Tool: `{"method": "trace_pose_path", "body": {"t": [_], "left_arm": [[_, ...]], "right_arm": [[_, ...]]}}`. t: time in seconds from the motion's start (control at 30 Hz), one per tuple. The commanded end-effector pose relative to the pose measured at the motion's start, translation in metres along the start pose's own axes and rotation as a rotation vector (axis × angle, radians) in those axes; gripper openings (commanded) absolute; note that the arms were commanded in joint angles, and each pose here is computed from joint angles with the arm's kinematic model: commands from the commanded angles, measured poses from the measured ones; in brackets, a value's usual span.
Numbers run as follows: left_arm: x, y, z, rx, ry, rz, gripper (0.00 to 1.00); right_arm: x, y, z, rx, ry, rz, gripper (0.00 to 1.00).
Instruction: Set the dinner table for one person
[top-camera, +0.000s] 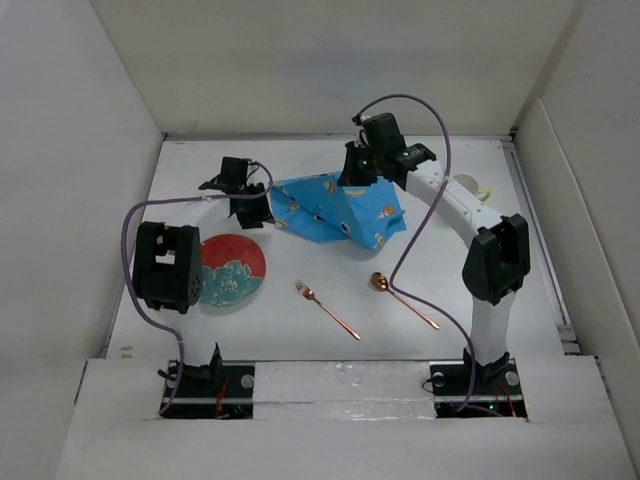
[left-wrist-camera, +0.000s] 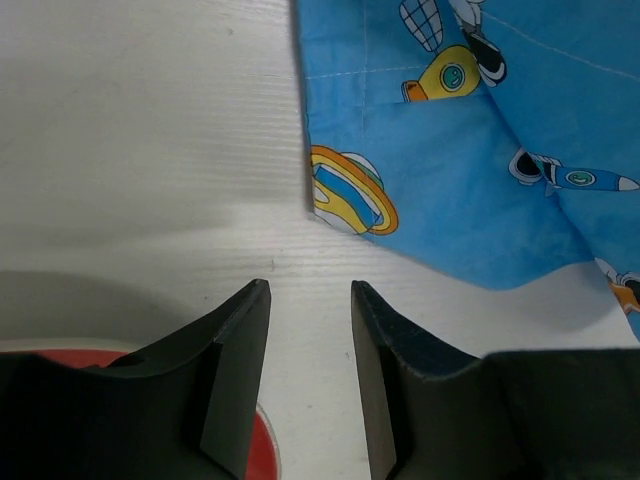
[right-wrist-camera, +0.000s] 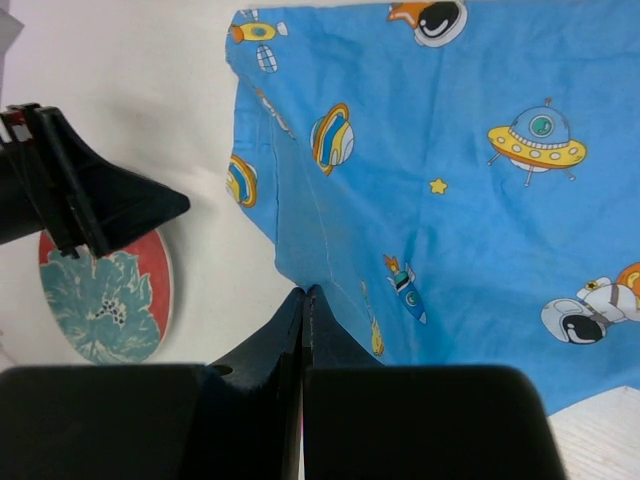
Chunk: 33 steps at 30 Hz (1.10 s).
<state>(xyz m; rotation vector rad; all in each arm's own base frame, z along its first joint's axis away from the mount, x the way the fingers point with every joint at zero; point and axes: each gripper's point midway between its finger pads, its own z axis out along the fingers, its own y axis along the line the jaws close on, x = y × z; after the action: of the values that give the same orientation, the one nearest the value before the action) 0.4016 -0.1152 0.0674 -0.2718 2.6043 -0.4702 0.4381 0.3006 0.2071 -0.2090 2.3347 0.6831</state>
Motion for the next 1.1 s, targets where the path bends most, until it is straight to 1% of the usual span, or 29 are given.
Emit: {"method": "trace_pose_path", "body": {"t": [0.0,0.07,0.1,0.13,0.17,0.2,0.23,0.3,0.4,0.43,0.47,0.53,0.57,0.6,0.63,0.67,0.7,0.73,0.77,0.8,0.83,0.87,0.9,0.93,0.97,1.0,1.03,1.07], "left_arm": [[-0.006,-0.015,0.003,0.017,-0.001,0.04,0.36],[-0.004,-0.013,0.013,-0.002,0.021,0.042,0.36],[-0.007,-0.019,0.017,-0.011,0.015,0.059,0.37],[-0.002,-0.018,0.026,-0.028,0.04,0.063,0.37],[0.002,-0.022,0.031,-0.033,0.049,0.076,0.36],[-0.004,-0.023,0.033,-0.041,0.038,0.076,0.36],[0.002,-0.022,0.041,-0.058,0.062,0.081,0.35],[0.0,-0.021,0.046,-0.085,0.052,0.09,0.34],[0.002,-0.023,0.054,-0.093,0.07,0.101,0.27],[0.005,-0.025,0.058,-0.089,0.08,0.115,0.11],[0.0,-0.026,0.057,-0.093,0.068,0.118,0.0],[-0.015,-0.03,0.051,-0.106,0.024,0.122,0.0],[-0.027,-0.034,0.045,-0.107,-0.012,0.122,0.0],[-0.059,-0.043,0.031,-0.086,-0.092,0.109,0.0],[-0.08,-0.049,0.015,-0.073,-0.142,0.096,0.0],[-0.127,-0.07,-0.014,-0.032,-0.26,0.08,0.0],[-0.152,-0.07,-0.03,-0.027,-0.317,0.053,0.0],[-0.173,-0.074,-0.049,-0.027,-0.362,0.038,0.0],[-0.195,-0.078,-0.069,-0.032,-0.426,0.021,0.0],[-0.236,-0.102,-0.118,0.029,-0.556,0.008,0.0],[-0.251,-0.101,-0.134,0.014,-0.604,-0.013,0.0],[-0.267,-0.102,-0.157,0.019,-0.669,-0.034,0.0],[-0.28,-0.116,-0.2,0.067,-0.763,-0.05,0.0],[-0.292,-0.118,-0.223,0.09,-0.841,-0.063,0.0],[-0.294,-0.118,-0.241,0.089,-0.89,-0.075,0.0],[-0.289,-0.118,-0.261,0.095,-0.926,-0.082,0.0],[-0.294,-0.119,-0.279,0.104,-0.991,-0.08,0.0],[-0.287,-0.104,-0.269,0.045,-0.989,-0.101,0.0]], "right_arm": [[-0.031,0.014,-0.012,-0.091,-0.07,0.023,0.0],[-0.034,0.019,-0.014,-0.113,-0.073,0.018,0.0],[-0.036,0.015,-0.014,-0.104,-0.072,0.023,0.0],[-0.037,0.015,-0.015,-0.105,-0.073,0.021,0.0],[-0.039,0.017,-0.016,-0.109,-0.076,0.017,0.0],[-0.041,0.018,-0.018,-0.113,-0.082,0.015,0.0],[-0.042,0.02,-0.021,-0.121,-0.089,0.012,0.0],[-0.045,0.022,-0.024,-0.129,-0.098,0.01,0.0],[-0.059,0.019,-0.035,-0.125,-0.143,0.012,0.0],[-0.062,0.021,-0.037,-0.129,-0.153,0.007,0.0],[-0.068,0.018,-0.041,-0.126,-0.167,0.012,0.0],[-0.083,0.011,-0.048,-0.117,-0.204,0.016,0.0],[-0.09,0.0,-0.047,-0.099,-0.215,0.025,0.0],[-0.106,-0.001,-0.055,-0.098,-0.249,0.024,0.0],[-0.117,-0.007,-0.057,-0.093,-0.271,0.026,0.0],[-0.13,-0.012,-0.06,-0.091,-0.299,0.028,0.0],[-0.137,-0.038,-0.048,-0.056,-0.288,0.059,0.0],[-0.173,-0.03,-0.072,-0.083,-0.376,0.038,0.0],[-0.189,-0.034,-0.079,-0.088,-0.406,0.046,0.0],[-0.194,-0.063,-0.067,-0.063,-0.387,0.086,0.0],[-0.225,-0.045,-0.104,-0.138,-0.483,0.052,0.0],[-0.234,-0.046,-0.113,-0.17,-0.507,0.08,0.0],[-0.251,-0.045,-0.128,-0.206,-0.572,0.071,0.0],[-0.264,-0.045,-0.157,-0.253,-0.623,0.087,0.0],[-0.262,-0.055,-0.154,-0.272,-0.615,0.112,0.0],[-0.279,-0.047,-0.176,-0.321,-0.699,0.064,0.0],[-0.282,-0.04,-0.2,-0.362,-0.725,0.034,0.0],[-0.284,-0.032,-0.209,-0.385,-0.742,0.004,0.0]]}}
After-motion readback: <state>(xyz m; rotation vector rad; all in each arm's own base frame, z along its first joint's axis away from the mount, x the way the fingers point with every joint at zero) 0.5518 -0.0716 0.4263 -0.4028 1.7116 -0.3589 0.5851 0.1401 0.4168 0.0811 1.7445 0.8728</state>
